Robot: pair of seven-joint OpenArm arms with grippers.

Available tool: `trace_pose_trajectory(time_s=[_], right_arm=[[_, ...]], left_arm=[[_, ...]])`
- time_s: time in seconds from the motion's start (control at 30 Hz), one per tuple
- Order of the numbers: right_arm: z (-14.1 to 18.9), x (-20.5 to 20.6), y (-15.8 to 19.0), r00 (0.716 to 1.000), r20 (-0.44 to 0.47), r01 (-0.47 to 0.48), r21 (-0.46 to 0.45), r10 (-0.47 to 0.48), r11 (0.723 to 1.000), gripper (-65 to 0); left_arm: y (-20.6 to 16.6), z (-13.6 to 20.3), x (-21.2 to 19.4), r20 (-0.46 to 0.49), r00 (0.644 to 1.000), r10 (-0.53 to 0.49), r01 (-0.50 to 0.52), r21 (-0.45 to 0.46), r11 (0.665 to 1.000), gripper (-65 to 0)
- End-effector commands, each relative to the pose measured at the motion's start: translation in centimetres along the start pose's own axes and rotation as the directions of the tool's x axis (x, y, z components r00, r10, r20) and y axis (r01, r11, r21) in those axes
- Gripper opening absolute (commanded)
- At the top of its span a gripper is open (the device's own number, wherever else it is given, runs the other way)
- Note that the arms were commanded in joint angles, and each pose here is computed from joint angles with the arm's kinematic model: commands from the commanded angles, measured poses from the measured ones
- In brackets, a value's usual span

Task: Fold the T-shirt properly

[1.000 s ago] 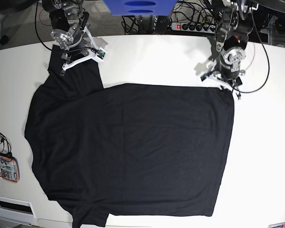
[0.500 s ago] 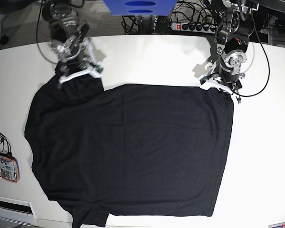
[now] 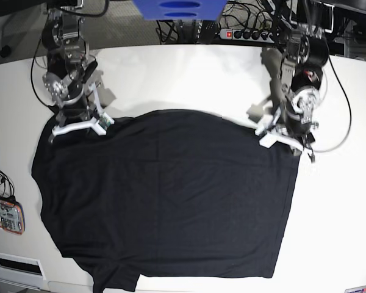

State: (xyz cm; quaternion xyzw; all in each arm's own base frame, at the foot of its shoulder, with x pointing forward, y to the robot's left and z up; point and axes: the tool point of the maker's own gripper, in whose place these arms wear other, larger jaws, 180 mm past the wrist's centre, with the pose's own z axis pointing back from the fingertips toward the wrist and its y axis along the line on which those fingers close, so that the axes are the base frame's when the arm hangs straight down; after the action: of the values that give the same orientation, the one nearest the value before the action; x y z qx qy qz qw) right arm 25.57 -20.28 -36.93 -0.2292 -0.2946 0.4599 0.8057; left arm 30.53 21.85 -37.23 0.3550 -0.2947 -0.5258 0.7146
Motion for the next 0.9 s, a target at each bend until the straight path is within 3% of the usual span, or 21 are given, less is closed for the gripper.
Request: trace_pose_trajectory(time_s=[0.0, 0.23, 0.53, 0.67, 0.87], right_arm=[[0.1, 0.9, -2.2, 1.000, 0.025, 0.003, -0.059, -0.002, 0.998, -65.0], [-0.4, 4.9, -9.4, 0.994, 0.113, 0.030, -0.211, -0.006, 0.977, -65.0], [-4.0, 1.7, -6.1, 0.999, 0.012, 0.039, -0.088, -0.038, 0.995, -65.0], [-5.6, -0.1, -4.1, 0.998, -0.041, 0.049, -0.020, -0.050, 0.999, -65.0], [-7.0, 2.3, -9.2, 0.997, -0.004, 0.074, -0.095, -0.075, 0.993, -65.0]], left_arm=[[2.0, -0.1, 0.1, 0.002, 1.000, -0.001, 0.000, 0.053, 0.999, -65.0], [6.1, -0.9, 1.1, 0.017, 1.000, 0.014, -0.017, 0.139, 0.990, -65.0], [6.0, -4.5, -0.2, -0.041, 0.999, 0.026, -0.023, 0.090, 0.996, -65.0], [7.5, -5.0, 0.6, -0.028, 0.996, 0.081, -0.076, 0.157, 0.985, -65.0], [9.5, -6.4, 1.7, -0.013, 0.996, 0.090, -0.085, 0.211, 0.974, -65.0]])
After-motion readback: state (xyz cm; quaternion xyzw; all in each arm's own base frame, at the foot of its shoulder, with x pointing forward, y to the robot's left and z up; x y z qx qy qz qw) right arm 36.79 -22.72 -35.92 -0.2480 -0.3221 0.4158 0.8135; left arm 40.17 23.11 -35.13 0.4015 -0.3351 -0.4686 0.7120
